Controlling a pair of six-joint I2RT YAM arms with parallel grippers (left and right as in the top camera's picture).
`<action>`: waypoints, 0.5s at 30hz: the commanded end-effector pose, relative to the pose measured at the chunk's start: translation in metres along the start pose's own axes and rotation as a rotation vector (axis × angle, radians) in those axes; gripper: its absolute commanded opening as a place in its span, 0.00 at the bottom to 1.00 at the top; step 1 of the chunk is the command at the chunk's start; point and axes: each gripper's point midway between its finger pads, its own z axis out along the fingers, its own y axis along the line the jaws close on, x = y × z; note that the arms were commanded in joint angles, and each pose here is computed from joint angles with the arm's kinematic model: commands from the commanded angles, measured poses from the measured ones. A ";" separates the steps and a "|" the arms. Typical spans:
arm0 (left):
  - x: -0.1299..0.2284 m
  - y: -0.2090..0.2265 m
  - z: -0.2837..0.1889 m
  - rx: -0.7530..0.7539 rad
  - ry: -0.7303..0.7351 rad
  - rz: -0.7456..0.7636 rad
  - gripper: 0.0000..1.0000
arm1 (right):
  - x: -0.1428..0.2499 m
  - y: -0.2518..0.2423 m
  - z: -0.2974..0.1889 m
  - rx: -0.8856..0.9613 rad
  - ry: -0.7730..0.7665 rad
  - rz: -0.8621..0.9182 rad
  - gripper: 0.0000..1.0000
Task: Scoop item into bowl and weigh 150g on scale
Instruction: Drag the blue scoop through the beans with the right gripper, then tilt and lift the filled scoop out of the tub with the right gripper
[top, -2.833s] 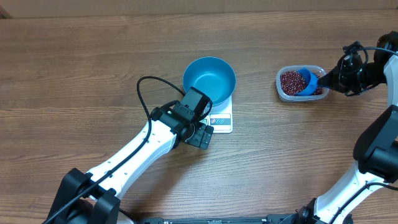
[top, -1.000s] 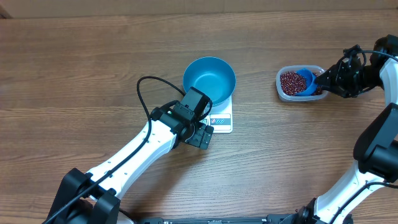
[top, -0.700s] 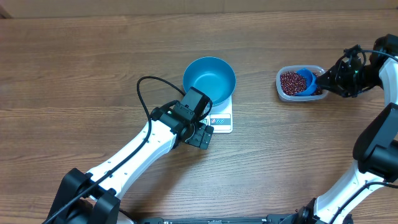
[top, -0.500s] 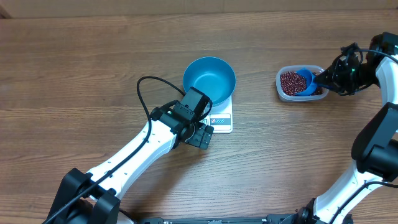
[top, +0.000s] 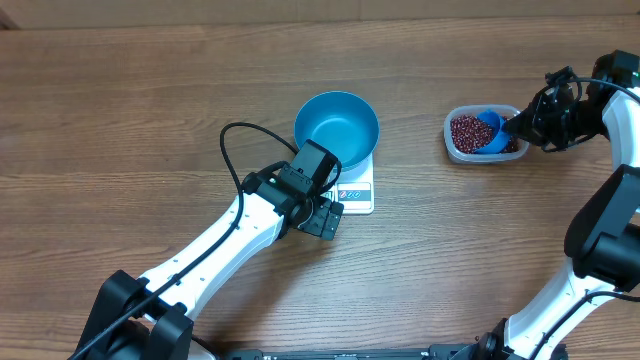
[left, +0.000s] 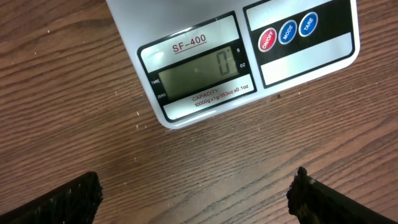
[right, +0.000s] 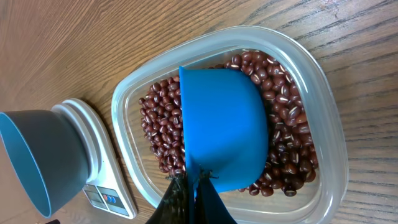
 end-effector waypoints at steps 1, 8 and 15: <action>0.000 0.000 -0.001 -0.007 -0.007 0.026 0.99 | 0.000 -0.005 0.002 -0.012 0.002 0.012 0.04; 0.000 0.000 -0.001 -0.007 -0.007 0.026 0.99 | 0.003 0.000 0.001 -0.048 0.011 0.005 0.04; 0.000 0.000 -0.001 -0.007 -0.007 0.026 1.00 | -0.001 0.010 -0.005 -0.141 -0.011 -0.016 0.04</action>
